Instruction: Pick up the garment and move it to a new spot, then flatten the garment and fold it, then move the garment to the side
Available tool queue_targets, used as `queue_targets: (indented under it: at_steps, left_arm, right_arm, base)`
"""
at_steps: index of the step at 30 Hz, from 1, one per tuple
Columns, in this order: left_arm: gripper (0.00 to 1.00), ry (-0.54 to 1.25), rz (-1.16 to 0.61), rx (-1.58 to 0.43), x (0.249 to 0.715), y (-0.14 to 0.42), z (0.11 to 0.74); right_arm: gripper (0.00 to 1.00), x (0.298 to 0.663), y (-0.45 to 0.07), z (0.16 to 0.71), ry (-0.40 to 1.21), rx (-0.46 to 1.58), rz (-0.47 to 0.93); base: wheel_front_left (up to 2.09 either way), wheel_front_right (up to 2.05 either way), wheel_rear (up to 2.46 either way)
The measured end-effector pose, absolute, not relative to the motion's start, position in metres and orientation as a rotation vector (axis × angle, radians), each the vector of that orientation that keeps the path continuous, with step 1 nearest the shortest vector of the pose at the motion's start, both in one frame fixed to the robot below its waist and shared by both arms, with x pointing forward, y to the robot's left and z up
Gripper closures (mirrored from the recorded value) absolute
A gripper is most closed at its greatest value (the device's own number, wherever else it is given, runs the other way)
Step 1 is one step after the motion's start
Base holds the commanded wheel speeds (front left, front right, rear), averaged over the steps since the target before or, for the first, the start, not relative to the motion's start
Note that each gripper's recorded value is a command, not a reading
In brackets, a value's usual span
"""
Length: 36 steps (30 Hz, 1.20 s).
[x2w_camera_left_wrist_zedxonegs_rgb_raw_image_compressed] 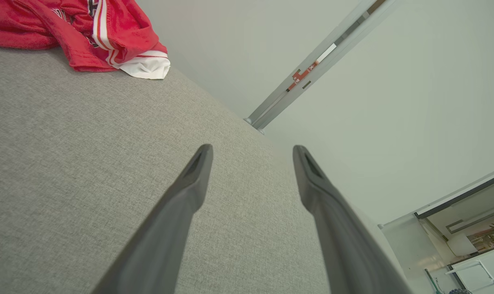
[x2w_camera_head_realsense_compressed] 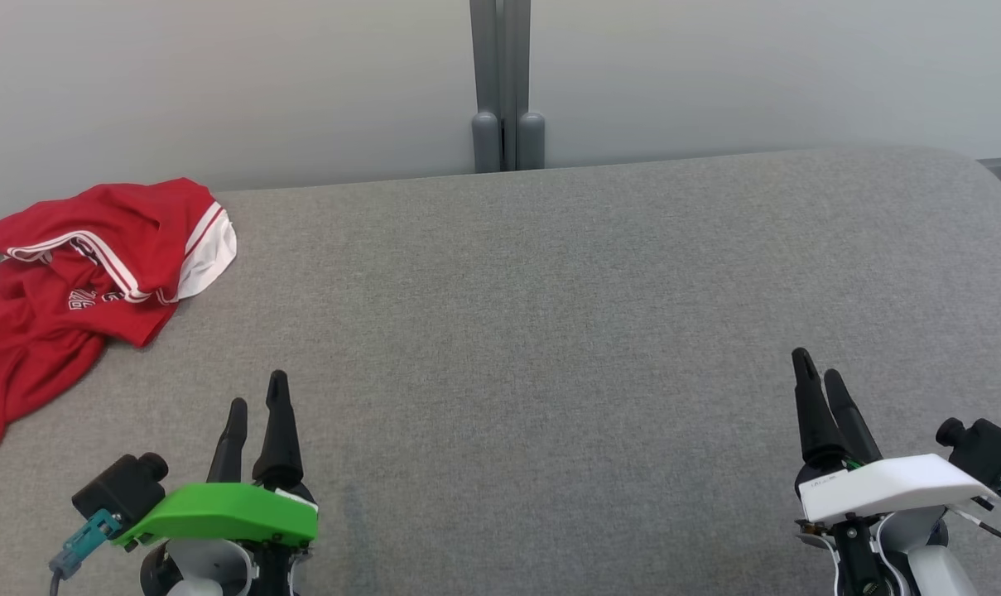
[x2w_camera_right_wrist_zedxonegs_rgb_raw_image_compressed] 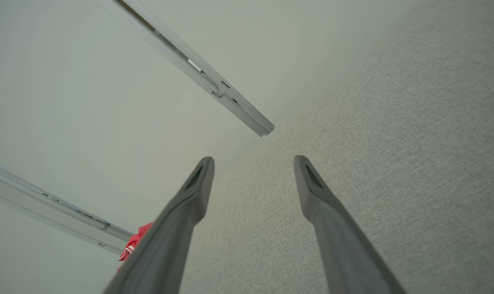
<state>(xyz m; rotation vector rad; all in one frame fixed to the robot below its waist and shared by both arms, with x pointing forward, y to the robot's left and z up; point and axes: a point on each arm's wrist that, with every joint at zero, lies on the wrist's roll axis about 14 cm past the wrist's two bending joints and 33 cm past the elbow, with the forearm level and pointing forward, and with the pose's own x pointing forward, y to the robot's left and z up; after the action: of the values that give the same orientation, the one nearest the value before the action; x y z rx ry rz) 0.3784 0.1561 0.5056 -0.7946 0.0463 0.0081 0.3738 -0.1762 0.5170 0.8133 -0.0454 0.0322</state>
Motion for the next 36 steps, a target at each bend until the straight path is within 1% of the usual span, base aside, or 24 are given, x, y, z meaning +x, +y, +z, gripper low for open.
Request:
queue_targets:
  at_steps: [9, 21, 36]
  left_arm:
    - [0.00, 0.042, 0.004, -0.626, 0.372, 0.154, 0.501]
    - [0.00, 0.042, -0.027, -0.474, 0.367, 0.144, 0.496]
    - [0.00, 0.035, -0.053, -0.343, 0.364, 0.135, 0.492]
  right_arm:
    - [0.00, 0.372, -0.169, 0.517, -0.048, 0.686, 0.057]
    - [0.00, 0.368, -0.161, 0.520, -0.065, 0.513, 0.089]
    - [0.00, 0.367, -0.154, 0.518, -0.076, 0.358, 0.115]
  base:
    - [0.00, 0.00, 0.00]
    - [0.00, 0.00, 0.00]
    - [0.00, 0.00, 0.00]
